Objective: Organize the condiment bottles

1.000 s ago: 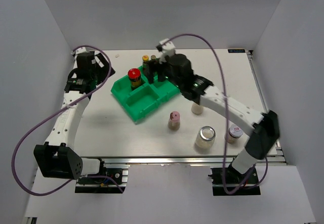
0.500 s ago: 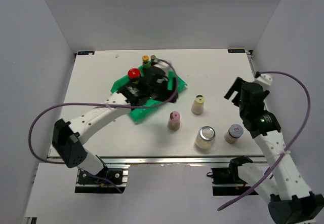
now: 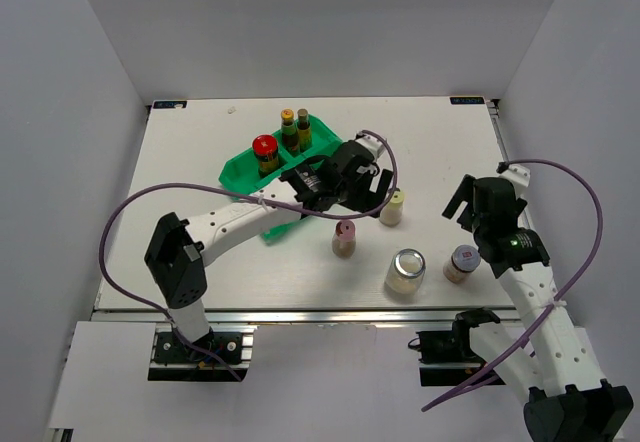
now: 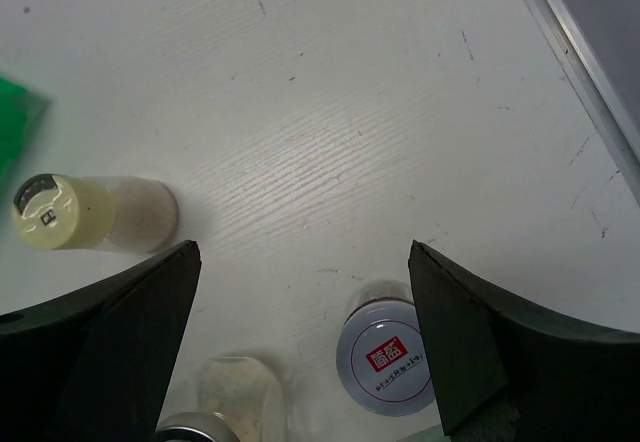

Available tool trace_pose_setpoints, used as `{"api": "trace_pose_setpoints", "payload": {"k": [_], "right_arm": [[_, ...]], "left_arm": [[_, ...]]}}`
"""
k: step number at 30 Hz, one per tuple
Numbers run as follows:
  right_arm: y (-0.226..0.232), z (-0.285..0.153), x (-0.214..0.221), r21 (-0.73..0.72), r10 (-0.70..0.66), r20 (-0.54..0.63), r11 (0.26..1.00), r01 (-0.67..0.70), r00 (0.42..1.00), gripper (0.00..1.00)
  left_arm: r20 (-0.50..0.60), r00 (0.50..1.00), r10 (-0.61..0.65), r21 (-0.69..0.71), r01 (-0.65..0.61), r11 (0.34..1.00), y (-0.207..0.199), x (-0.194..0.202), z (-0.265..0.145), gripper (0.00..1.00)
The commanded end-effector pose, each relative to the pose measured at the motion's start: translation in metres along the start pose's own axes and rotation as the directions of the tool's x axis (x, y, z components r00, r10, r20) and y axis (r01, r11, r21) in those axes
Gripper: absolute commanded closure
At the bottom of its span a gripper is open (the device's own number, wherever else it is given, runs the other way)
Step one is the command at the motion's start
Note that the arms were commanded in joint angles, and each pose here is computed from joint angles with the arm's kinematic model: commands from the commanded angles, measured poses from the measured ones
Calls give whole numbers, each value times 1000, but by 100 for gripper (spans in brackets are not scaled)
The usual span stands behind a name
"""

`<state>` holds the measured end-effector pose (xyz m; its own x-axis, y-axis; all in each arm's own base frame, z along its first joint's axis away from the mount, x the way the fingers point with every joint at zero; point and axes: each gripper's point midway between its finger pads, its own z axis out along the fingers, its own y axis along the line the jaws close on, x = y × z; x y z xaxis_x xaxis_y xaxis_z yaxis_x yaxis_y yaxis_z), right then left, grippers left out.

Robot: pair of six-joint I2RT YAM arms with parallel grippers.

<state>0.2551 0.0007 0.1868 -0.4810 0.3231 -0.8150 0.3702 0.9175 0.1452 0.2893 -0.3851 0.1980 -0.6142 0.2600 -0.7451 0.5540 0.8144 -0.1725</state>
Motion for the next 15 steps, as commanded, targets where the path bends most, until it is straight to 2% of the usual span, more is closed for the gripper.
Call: {"api": "trace_pose_setpoints", "payload": {"k": [1, 6, 11, 15], "right_arm": [[3, 0, 1, -23, 17, 1, 1000, -17, 1000, 11], [3, 3, 9, -27, 9, -19, 1000, -9, 1000, 11], [8, 5, 11, -54, -2, -22, 999, 1, 1000, 11], [9, 6, 11, -56, -8, -25, 998, 7, 1000, 11]], "left_arm": [[-16, 1000, 13, -4, -14, 1000, 0, 4, 2, 2], [-53, 999, 7, -45, -9, 999, 5, 22, -5, 2], [-93, 994, -58, -189, 40, 981, 35, 52, -9, 2], [-148, 986, -74, -195, 44, 980, 37, 74, -1, 2]]}}
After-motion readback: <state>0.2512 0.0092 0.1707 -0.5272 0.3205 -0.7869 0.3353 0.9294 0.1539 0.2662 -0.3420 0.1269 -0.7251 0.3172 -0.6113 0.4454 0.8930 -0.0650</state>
